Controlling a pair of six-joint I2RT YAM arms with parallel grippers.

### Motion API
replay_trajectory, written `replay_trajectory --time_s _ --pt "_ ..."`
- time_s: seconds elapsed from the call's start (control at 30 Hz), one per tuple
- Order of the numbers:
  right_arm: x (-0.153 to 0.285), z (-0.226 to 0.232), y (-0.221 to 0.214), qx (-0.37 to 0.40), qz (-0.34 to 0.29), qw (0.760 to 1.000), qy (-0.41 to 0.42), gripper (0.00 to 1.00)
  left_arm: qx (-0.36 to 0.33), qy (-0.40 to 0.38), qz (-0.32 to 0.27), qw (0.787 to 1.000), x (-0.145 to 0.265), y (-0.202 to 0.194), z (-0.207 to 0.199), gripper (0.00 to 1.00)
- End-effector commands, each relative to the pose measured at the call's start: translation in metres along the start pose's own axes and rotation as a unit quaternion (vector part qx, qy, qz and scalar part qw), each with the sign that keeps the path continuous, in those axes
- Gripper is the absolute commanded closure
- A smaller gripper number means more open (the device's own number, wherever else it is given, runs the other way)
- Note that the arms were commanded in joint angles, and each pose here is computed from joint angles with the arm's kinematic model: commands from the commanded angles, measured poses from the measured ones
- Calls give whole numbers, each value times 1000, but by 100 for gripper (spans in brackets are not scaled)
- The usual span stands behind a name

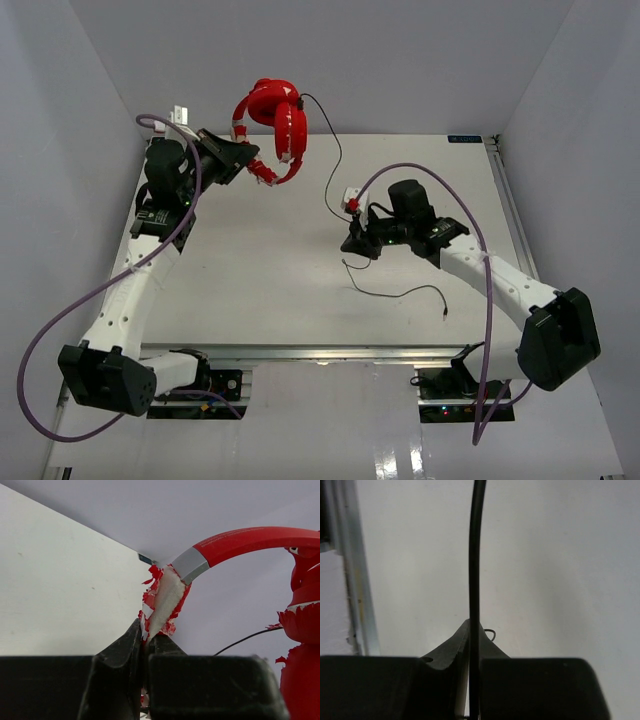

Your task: Wrap the headphones

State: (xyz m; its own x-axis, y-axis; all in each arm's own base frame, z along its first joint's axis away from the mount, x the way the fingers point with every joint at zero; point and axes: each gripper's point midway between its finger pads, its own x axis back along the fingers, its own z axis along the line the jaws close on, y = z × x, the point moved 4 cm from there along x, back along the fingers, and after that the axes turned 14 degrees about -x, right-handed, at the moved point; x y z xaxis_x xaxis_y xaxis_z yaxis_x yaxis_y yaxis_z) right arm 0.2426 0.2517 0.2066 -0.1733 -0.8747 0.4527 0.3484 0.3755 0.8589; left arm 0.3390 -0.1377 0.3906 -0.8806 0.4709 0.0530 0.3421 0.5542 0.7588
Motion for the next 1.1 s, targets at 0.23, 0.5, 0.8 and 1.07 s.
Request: replay_trajectory --time_s 0.23,0.5,0.8,1.07 --pt "93 -66 -43 210 280 843 -409 92 -103 207 10 973 -49 -33 100 100" --pt "85 -68 -10 323 306 773 -452 92 -232 231 187 926 -87 -142 122 100" --pt "47 -36 35 358 276 812 -368 92 -278 159 276 906 -111 -210 96 100" --pt "44 -32 49 313 220 858 -344 92 -284 53 311 905 -95 -251 55 100"
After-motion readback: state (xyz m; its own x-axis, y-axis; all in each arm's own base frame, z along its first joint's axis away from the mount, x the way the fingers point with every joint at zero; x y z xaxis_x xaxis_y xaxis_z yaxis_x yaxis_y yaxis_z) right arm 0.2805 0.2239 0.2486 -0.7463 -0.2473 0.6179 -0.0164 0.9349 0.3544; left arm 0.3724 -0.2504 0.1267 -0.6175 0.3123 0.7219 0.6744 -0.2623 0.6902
